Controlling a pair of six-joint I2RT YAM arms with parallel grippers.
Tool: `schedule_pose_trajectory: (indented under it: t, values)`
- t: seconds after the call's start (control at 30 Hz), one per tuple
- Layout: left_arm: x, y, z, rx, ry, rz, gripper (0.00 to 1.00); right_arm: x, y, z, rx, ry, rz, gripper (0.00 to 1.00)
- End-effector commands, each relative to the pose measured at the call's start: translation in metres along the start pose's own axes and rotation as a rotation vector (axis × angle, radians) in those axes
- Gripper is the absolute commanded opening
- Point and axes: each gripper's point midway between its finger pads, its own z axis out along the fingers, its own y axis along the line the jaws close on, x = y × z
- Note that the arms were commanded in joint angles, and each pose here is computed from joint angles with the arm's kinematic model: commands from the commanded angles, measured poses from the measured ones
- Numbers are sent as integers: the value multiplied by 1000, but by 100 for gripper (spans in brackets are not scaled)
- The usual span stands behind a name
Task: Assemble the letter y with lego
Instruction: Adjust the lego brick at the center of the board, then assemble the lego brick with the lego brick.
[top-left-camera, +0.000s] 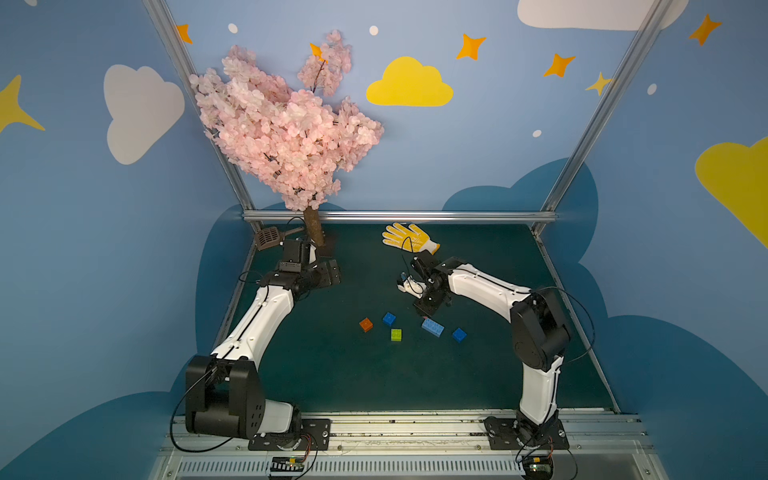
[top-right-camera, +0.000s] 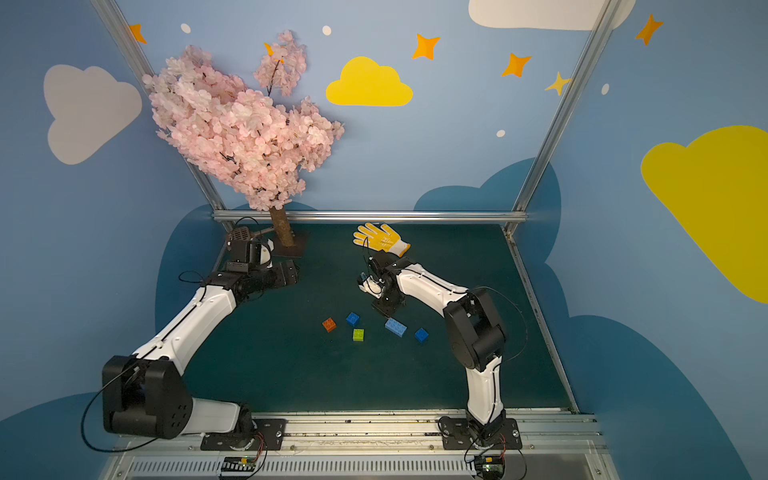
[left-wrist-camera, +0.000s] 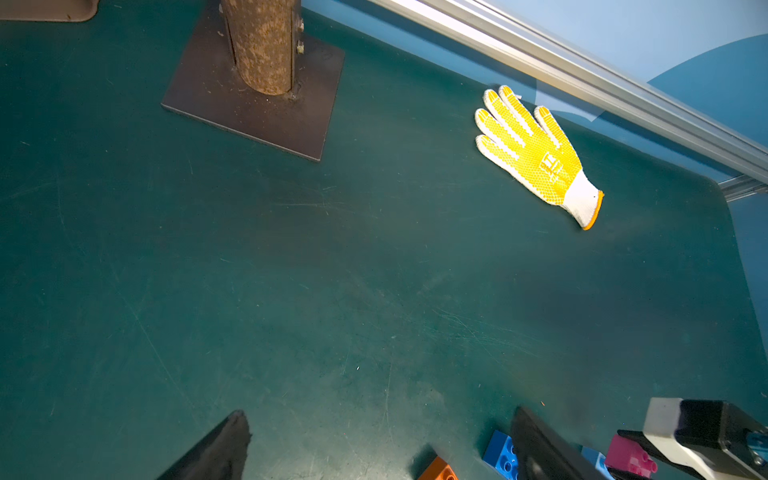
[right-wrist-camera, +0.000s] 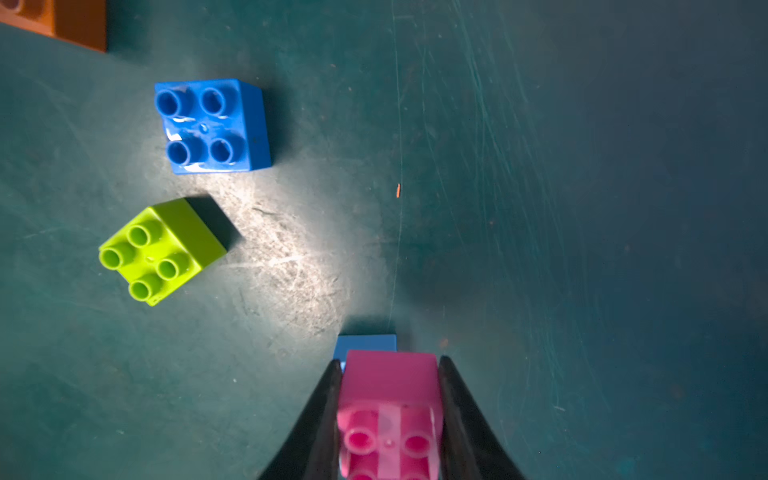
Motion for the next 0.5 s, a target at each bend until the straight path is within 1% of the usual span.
schedule_pose_trajectory:
  t: [0.0,0.17,0.47]
  values:
    - [-2,1,1,-1,15,-10,98,6,2,8,-17,24,-18,0]
    - [0,1,4,-4,35,-17,98,13,7,13,-47,43,-1,0]
    - [-1,4,3,-15,29,-19,100,17,11,18,-54,50,11,0]
